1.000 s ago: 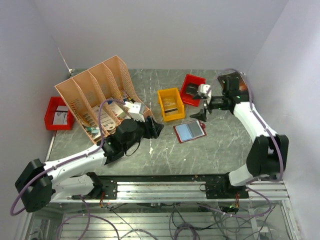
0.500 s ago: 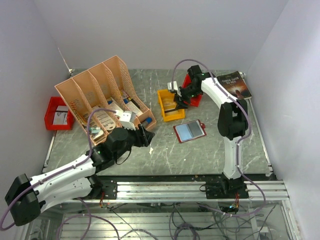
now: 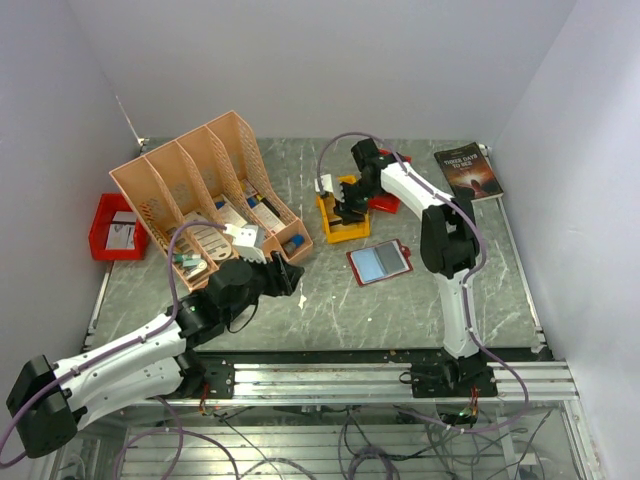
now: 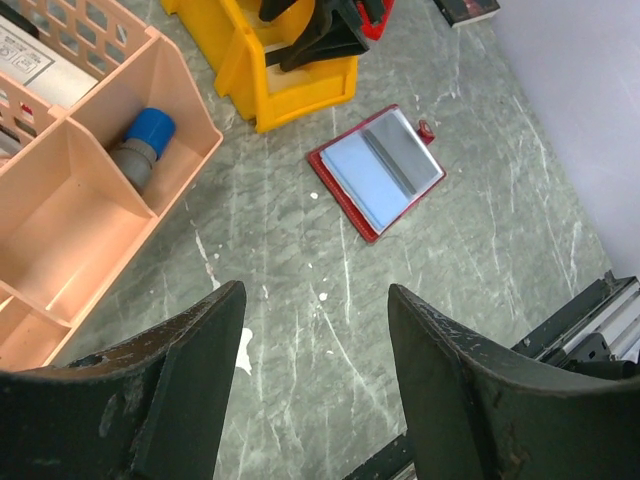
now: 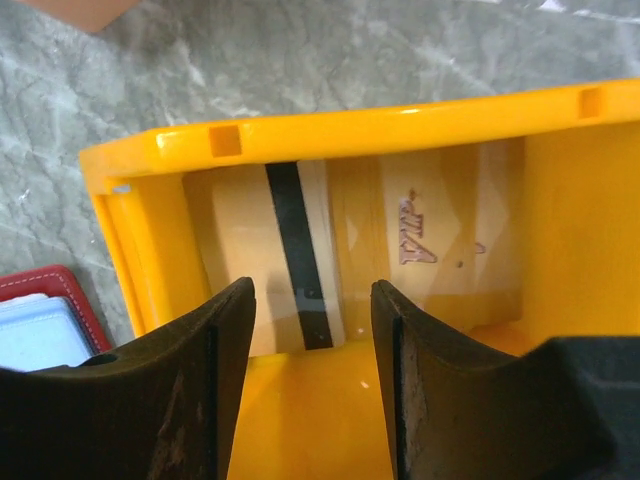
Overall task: Put the credit cards into the card holder
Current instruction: Pick up the credit card from the storage box.
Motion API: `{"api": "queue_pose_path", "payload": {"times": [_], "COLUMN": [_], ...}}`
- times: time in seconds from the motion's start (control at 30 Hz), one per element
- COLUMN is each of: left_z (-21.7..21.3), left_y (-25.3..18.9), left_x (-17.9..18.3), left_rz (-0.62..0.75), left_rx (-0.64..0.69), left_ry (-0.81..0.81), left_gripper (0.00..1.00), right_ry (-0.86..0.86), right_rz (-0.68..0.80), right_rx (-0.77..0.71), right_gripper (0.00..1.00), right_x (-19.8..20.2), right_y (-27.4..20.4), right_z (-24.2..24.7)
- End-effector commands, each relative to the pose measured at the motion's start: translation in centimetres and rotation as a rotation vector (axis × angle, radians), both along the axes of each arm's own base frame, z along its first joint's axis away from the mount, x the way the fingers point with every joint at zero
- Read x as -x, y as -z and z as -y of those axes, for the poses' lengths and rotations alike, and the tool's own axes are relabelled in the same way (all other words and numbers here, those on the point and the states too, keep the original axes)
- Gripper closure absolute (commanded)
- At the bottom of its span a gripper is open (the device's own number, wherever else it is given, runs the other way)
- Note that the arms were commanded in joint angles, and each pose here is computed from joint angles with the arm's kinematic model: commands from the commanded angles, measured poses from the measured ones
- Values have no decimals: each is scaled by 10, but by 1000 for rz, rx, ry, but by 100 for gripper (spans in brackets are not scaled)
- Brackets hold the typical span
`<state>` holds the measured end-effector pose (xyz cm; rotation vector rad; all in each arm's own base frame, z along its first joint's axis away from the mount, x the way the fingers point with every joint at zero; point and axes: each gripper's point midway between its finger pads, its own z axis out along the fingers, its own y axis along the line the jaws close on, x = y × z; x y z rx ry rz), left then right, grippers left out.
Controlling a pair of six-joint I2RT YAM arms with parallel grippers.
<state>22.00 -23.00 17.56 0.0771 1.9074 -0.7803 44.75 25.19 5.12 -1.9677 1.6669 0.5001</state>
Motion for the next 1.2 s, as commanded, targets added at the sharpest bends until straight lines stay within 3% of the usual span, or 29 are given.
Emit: {"api": "queue_pose_path", "payload": {"times": [0.0,0.3,0.47,0.77,0.97,1.17], "left_z": [-7,-5,-6,-4,6,24], "left_y": [3,6,6,6,9,22], "left_x": [-3,-2,-1,1,3,7], "left_rz": [7,2,4,6,-7,-56], "left_rx": [-11,-9,0,12,59,130], "left_ry": [-27,-18,-20,-5,25,77], "left_gripper": [30,31,31,31,33,39], "right_ry": [-28,-136,-185,-231,-144,-177], "right_rz": [15,-50,-60,-99,-70,-122], "right_rx": [50,52,33,-17,7,88], "right_gripper": [52,76,81,79,66,57], "right_x": [9,55,83,134,105,93], "right_y": [7,8,1,-16,-26,1], "right_z": [4,0,-4,-18,-17,-6]}}
